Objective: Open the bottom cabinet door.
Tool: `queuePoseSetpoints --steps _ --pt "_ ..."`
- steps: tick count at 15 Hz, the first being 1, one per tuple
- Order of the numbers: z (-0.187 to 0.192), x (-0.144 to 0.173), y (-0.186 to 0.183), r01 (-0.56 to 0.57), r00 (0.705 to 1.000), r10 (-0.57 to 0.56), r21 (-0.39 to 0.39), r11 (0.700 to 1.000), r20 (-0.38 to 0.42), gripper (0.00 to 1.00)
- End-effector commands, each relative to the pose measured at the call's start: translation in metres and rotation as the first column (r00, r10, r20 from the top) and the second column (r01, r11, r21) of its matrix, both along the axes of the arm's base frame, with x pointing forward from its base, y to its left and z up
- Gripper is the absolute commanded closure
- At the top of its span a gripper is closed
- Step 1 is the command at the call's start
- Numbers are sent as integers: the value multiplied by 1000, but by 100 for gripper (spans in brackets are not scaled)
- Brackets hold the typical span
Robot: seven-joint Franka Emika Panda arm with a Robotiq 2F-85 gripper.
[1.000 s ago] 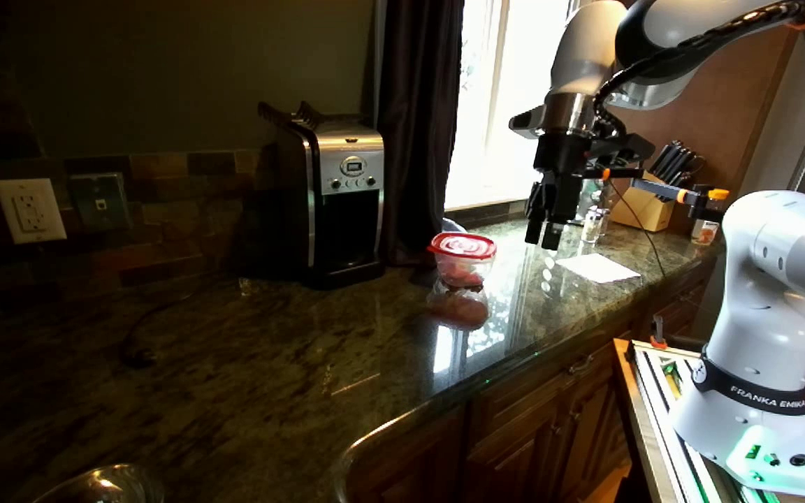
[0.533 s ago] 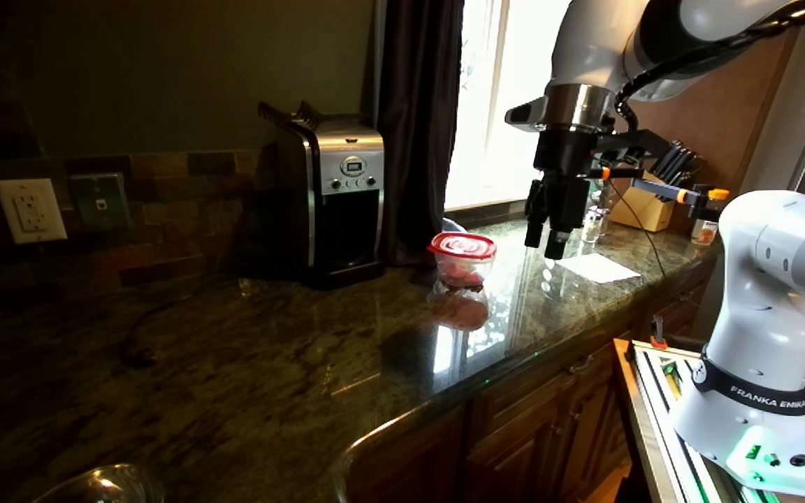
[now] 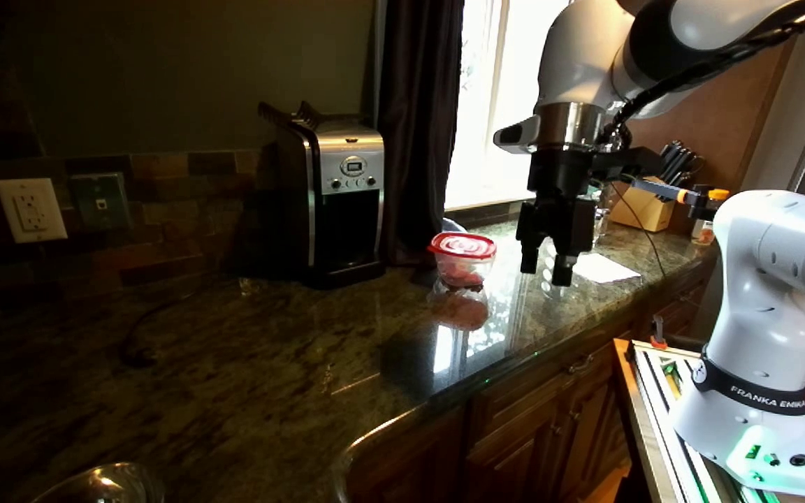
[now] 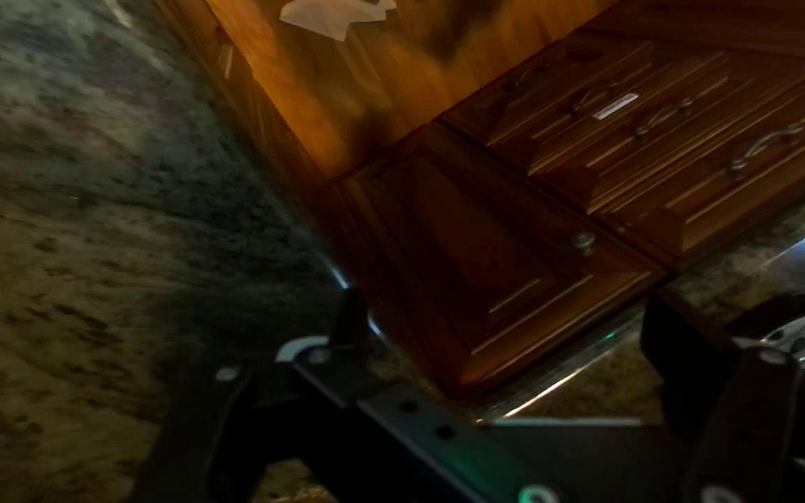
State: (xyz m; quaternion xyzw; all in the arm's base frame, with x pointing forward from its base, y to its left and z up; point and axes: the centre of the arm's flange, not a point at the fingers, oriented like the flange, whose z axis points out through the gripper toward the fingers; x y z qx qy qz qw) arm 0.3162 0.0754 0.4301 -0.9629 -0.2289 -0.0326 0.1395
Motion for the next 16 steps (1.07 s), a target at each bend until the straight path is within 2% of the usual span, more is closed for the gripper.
queuePoseSetpoints --steps 1,3,5,6,7,9,11,14,16 --pt "-47 -3 48 -175 982 179 75 982 -57 0" --pt "-57 -9 74 -286 953 293 92 954 -76 0" --pt "-69 -19 94 -391 909 400 93 916 -115 0" --pt "-63 -20 99 -441 884 450 94 893 -127 0" --pt "-56 -17 87 -363 923 370 78 928 -103 0" --pt "-63 -21 97 -414 900 420 73 907 -114 0" --pt "-63 -21 98 -426 895 432 74 902 -113 0" --pt "-100 -27 123 -343 939 344 -9 939 12 0" --pt "-122 -32 143 -307 944 308 -28 951 115 0"
